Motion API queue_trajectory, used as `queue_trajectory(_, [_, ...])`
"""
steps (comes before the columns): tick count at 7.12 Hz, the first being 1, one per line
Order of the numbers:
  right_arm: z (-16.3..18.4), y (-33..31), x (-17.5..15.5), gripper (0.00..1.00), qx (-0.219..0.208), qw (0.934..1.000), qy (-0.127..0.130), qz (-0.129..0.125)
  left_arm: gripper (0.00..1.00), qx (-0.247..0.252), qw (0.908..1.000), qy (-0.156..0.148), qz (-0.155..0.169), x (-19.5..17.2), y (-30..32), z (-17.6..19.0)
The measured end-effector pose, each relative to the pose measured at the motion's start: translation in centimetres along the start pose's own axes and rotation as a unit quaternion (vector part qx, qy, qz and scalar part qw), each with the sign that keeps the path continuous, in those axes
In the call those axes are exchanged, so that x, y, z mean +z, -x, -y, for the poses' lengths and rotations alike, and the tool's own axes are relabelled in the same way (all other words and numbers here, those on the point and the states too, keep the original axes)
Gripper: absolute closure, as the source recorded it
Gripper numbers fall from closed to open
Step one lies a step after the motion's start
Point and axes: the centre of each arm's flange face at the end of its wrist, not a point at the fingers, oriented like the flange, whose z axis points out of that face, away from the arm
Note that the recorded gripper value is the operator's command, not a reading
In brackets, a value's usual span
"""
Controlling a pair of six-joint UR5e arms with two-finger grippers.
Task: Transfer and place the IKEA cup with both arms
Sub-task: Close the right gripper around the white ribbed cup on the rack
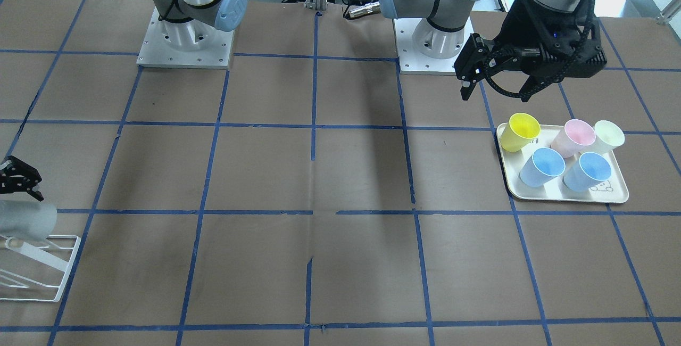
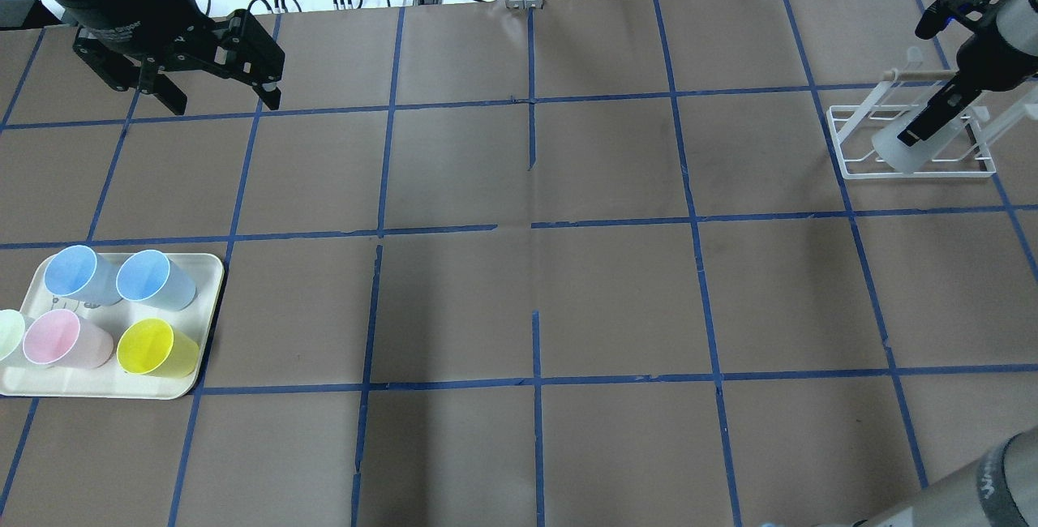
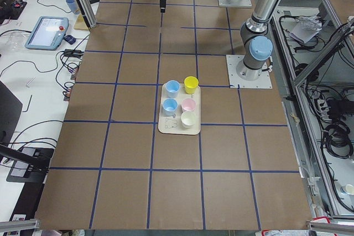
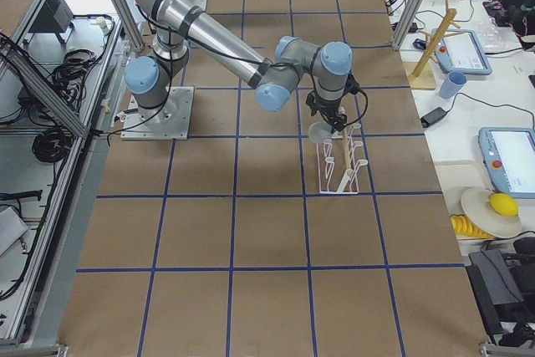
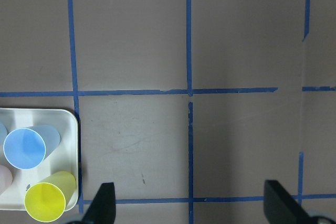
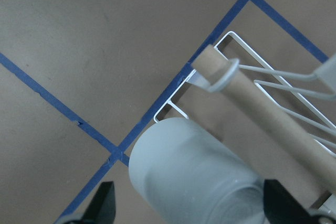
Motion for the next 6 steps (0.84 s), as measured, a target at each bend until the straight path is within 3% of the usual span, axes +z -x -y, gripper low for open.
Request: queue_trajectory(6, [0.29, -0.74, 0.02, 0.0, -0.002, 0.9998, -0.007, -0.018, 0.0, 0.0, 1.0, 0.0, 0.0, 0.0, 0.0, 0.0])
